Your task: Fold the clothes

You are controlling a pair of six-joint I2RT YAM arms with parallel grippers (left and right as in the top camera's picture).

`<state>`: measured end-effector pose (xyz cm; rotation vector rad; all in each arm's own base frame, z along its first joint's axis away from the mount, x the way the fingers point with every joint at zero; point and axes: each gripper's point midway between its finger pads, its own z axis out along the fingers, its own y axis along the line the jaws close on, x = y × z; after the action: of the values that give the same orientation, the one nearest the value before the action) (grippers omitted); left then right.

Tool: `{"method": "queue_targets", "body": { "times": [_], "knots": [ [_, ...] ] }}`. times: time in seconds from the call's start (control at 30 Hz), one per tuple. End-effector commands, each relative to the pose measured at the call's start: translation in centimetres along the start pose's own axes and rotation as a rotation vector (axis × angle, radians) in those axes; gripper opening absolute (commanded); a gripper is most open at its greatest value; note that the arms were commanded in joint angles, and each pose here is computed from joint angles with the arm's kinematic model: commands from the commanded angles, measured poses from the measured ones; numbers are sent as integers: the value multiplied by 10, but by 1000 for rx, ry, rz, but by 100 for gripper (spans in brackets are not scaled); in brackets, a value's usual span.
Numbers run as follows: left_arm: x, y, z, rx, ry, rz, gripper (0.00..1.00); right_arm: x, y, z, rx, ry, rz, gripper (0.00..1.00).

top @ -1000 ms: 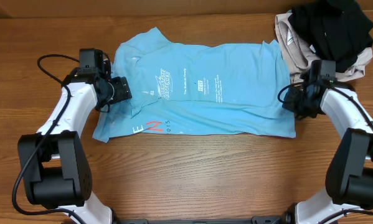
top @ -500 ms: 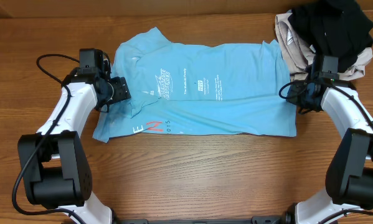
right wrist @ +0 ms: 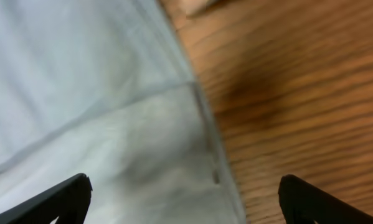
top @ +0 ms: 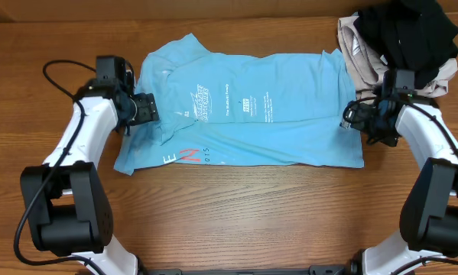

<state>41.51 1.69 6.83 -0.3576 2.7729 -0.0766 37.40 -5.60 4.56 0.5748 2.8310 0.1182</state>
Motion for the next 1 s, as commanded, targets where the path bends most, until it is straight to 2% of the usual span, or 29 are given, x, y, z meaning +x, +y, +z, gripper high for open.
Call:
{"method": "queue_targets", "body": {
  "times": [0.0, 0.17, 0.23, 0.3, 0.4, 0.5, 0.53, 0.57, 0.6, 0.63, 0.7, 0.77, 0.8, 0.83, 0.97],
  "knots": [
    [-41, -10, -36, 22, -78, 33, 86, -26, 29, -30, -139, -35, -7, 100],
    [-58, -34, -74, 99, -93, 118, 86, -36, 51, -56, -208, -36, -33, 100],
    [-51, -36, -78, 97, -64, 123, 86, -30, 56, -57, -209, -16, -45, 100],
    [-36, -36, -76, 91, -5, 123, 81, -19, 60, -54, -201, 23, -56, 100],
    [-8, -37, -71, 90, 104, 129, 65, 3, 65, -47, -190, 90, -73, 100],
    [20, -40, -61, 94, 198, 134, 19, 22, 65, -37, -166, 143, -65, 100],
    [31, -40, -55, 88, 227, 130, 10, 28, 63, -33, -156, 156, -57, 100],
    [39, -41, -50, 84, 248, 127, 4, 32, 62, -29, -151, 164, -58, 99],
    [48, -41, -43, 81, 269, 132, 4, 36, 61, -25, -146, 172, -59, 97],
    [55, -42, -38, 78, 284, 131, 4, 39, 60, -22, -144, 177, -59, 93],
    [70, -40, -24, 66, 308, 110, 4, 42, 58, -14, -140, 170, -61, 70],
    [79, -37, -12, 60, 316, 82, 4, 41, 54, -8, -123, 151, -64, 25],
    [83, -36, -7, 59, 314, 73, 4, 39, 52, -5, -114, 139, -66, 13],
    [86, -35, -1, 58, 310, 63, 4, 38, 51, -2, -108, 129, -67, 5],
    [90, -31, 17, 51, 273, 56, 4, 34, 48, 4, -93, 96, -72, 4]
  ]
}}
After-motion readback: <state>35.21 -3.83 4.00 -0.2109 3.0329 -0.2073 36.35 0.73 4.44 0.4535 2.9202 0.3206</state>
